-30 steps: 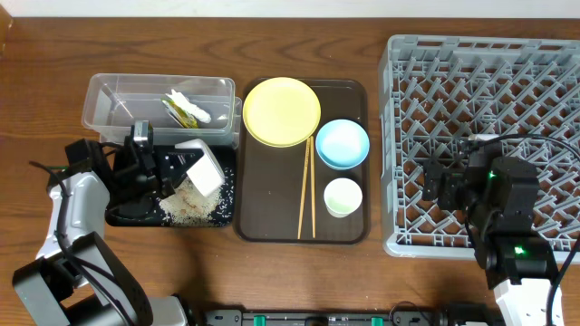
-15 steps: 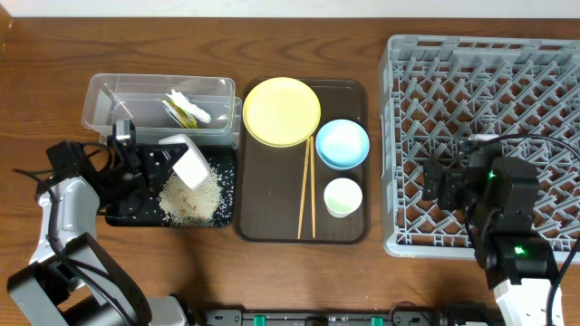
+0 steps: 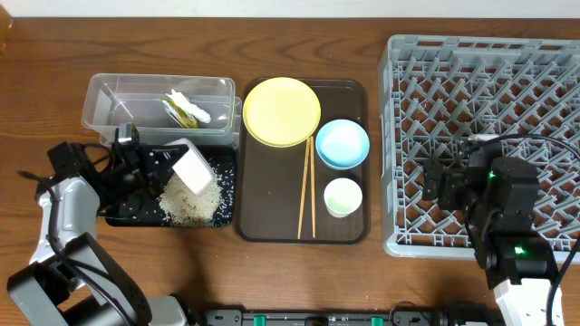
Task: Sort waste into correct bins and load items into the dishwasher rack
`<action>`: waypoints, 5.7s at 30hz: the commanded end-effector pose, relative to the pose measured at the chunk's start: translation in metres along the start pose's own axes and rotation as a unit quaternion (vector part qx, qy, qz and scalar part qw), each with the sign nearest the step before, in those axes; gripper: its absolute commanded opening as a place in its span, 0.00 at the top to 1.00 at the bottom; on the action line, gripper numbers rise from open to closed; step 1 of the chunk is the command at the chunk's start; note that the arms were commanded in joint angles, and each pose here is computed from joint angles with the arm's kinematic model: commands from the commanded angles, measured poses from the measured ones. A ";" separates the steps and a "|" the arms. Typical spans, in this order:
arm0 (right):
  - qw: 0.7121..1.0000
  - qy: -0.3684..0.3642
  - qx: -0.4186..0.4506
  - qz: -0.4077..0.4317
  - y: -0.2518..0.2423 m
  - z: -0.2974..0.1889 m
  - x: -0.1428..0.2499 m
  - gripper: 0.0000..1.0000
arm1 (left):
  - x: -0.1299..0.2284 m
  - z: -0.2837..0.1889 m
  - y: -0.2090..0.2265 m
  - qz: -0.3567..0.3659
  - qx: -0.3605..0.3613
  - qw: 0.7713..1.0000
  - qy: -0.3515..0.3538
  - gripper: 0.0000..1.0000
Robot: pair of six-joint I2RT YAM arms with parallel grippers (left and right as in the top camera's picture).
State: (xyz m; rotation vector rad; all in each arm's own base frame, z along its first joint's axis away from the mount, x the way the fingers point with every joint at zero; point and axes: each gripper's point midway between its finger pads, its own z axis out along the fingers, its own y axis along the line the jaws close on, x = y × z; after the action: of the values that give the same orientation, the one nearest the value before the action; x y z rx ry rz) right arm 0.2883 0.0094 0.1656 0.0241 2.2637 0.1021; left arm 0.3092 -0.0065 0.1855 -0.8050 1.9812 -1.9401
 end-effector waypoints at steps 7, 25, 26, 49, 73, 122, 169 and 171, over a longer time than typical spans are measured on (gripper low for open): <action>1.000 -0.007 -0.006 0.002 0.004 -0.004 -0.008 0.01 | -0.010 -0.001 -0.006 0.003 0.015 1.000 -0.001 0.94; 1.000 -0.007 -0.006 0.002 0.004 -0.004 -0.008 0.01 | 0.022 0.053 0.028 0.195 -0.203 0.959 0.031 0.94; 1.000 -0.007 -0.006 0.002 0.004 -0.004 -0.008 0.01 | 0.028 0.060 0.031 0.216 -0.228 0.949 0.036 0.94; 1.000 -0.007 -0.006 0.002 0.004 -0.004 -0.008 0.01 | 0.071 0.168 0.125 0.477 -0.469 0.738 0.089 0.94; 1.000 -0.007 -0.006 0.002 0.004 -0.004 -0.008 0.01 | 0.118 0.184 0.041 0.518 -0.333 0.782 0.097 0.66; 0.861 -0.046 -0.502 -0.074 0.168 -0.029 -0.031 0.02 | 0.112 0.193 -0.019 0.172 -0.047 0.951 0.251 0.94; 0.778 -0.157 -0.586 -0.166 0.218 -0.027 -0.056 0.49 | 0.153 0.196 -0.018 0.147 -0.029 0.930 0.335 0.94; 0.779 -0.155 -0.586 -0.162 0.218 -0.027 -0.056 0.48 | 0.153 0.196 -0.018 0.148 -0.029 0.930 0.335 0.94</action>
State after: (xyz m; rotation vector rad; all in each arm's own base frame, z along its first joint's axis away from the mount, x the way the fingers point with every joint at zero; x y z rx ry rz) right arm 0.2942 0.2208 0.2400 -0.9455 1.4991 1.2151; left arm 0.2979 -0.2500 0.2123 0.1521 2.3527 -2.1231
